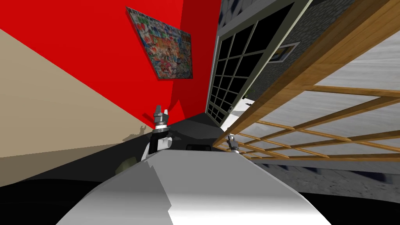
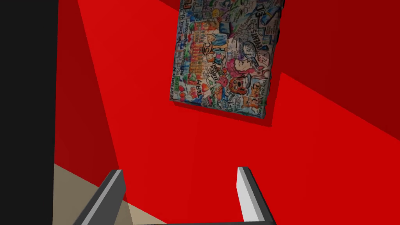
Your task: Pull the door open
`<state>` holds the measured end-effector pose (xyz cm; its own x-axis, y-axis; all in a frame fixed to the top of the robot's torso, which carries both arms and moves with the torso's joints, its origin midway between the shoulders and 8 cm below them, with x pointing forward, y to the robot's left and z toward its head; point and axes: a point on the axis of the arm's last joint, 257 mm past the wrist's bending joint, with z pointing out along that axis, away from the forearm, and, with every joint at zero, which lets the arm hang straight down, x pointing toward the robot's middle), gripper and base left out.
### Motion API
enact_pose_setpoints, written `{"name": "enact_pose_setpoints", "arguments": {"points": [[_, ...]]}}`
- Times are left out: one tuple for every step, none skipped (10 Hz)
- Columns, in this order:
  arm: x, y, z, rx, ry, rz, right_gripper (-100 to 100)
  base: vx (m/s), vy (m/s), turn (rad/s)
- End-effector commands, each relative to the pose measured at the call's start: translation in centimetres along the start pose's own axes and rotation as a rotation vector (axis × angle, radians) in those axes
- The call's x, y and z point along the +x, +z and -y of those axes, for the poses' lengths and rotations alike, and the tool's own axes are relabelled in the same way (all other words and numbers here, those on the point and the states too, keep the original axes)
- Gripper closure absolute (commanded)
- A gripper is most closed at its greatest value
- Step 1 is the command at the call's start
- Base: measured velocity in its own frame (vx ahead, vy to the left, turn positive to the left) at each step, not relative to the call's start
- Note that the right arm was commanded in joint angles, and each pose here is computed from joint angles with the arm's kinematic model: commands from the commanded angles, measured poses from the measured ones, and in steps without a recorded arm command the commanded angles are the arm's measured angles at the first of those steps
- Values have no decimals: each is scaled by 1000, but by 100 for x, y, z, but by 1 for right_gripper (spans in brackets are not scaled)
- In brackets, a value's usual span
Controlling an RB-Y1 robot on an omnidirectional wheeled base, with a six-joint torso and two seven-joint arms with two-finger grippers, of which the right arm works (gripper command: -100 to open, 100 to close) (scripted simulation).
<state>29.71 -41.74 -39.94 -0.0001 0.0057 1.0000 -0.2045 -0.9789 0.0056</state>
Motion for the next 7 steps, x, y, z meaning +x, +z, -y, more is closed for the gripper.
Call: {"name": "enact_pose_setpoints", "arguments": {"points": [[7,-95,17,28,3,1,100,-223,9,68],[11,-136,27,43,4,1,100,-203,3,59],[14,-182,36,59,6,1,100,-206,-12,47],[6,-142,27,48,2,3,100,-100,-5,6],[-26,-281,45,68,-2,6,100,-19,12,-18],[-31,-338,49,77,-4,5,100,8,18,-24],[-36,-403,53,87,-6,3,100,23,19,-20]]}}
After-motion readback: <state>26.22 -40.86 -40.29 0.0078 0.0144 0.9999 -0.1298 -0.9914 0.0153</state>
